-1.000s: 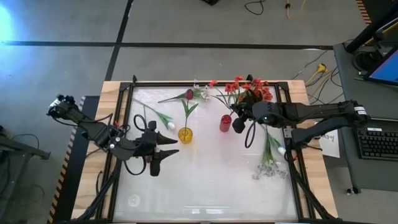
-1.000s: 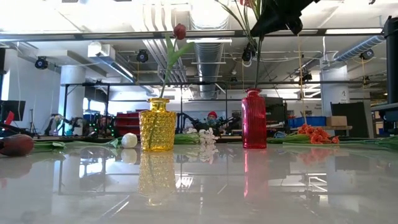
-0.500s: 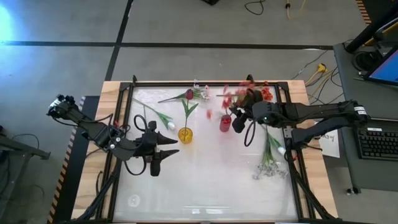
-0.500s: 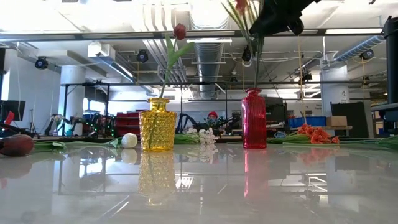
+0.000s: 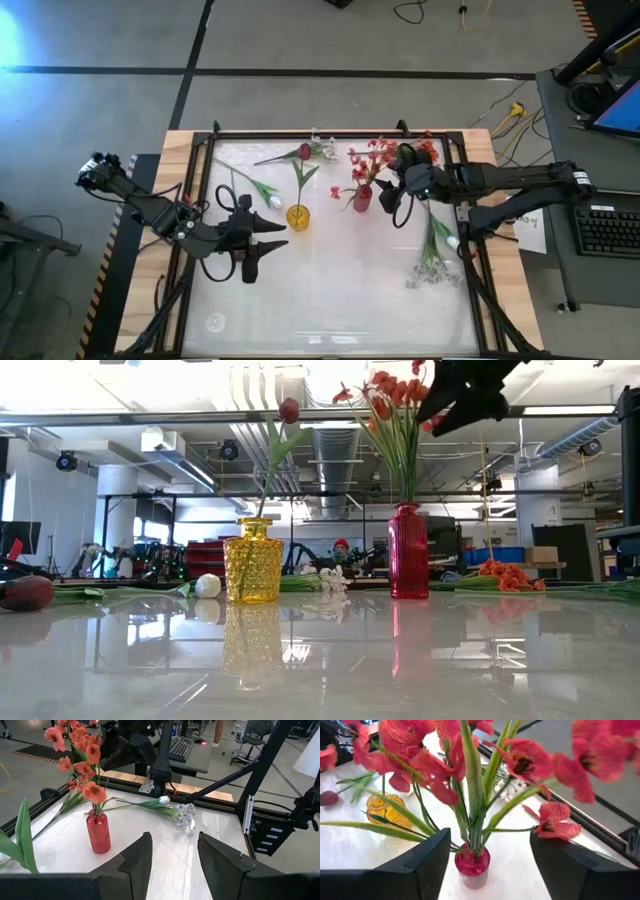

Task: Sort flowers into vase by color
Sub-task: Put the left orange flowers into the yellow flower vase

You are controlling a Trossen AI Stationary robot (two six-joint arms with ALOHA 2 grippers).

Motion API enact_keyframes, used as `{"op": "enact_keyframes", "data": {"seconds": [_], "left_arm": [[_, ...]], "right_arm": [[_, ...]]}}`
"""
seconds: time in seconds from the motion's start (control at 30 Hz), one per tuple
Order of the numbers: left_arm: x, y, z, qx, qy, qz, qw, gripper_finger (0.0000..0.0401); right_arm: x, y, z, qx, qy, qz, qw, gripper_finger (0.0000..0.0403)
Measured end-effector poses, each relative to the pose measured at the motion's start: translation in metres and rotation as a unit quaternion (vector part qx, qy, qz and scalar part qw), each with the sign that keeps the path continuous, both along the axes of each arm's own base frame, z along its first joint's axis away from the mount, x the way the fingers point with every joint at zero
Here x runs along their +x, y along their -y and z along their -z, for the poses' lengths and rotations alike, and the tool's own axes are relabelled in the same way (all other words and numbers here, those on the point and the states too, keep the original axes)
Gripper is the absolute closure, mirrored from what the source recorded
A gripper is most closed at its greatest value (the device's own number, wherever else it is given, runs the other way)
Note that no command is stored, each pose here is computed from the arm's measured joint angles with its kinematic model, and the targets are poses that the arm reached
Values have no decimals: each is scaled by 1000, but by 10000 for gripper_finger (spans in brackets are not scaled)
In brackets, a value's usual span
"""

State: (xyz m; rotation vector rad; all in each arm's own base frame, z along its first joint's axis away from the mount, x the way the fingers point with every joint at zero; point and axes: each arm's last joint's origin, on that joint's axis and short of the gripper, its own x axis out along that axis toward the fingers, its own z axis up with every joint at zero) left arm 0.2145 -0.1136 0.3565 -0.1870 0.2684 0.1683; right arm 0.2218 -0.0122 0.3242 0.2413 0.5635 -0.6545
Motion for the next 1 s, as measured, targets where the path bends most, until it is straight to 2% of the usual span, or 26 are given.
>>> {"op": "enact_keyframes", "data": {"seconds": [0.07,0.27,0.53,0.8,1.0], "left_arm": [[0,0,0,1,-1,0,1000,255],[-1,0,2,4,-8,0,1000,255],[1,0,6,8,-19,-2,1000,256],[7,5,14,17,-33,-2,999,255],[10,6,17,5,-36,-6,999,255]], "right_arm": [[-3,0,-3,11,-14,0,1000,120],[-11,-3,-14,88,-20,1,996,98],[-17,-9,-6,182,-47,-2,982,106],[-22,-27,11,211,-85,-5,974,122],[-23,-42,20,224,-98,-15,969,132]]}}
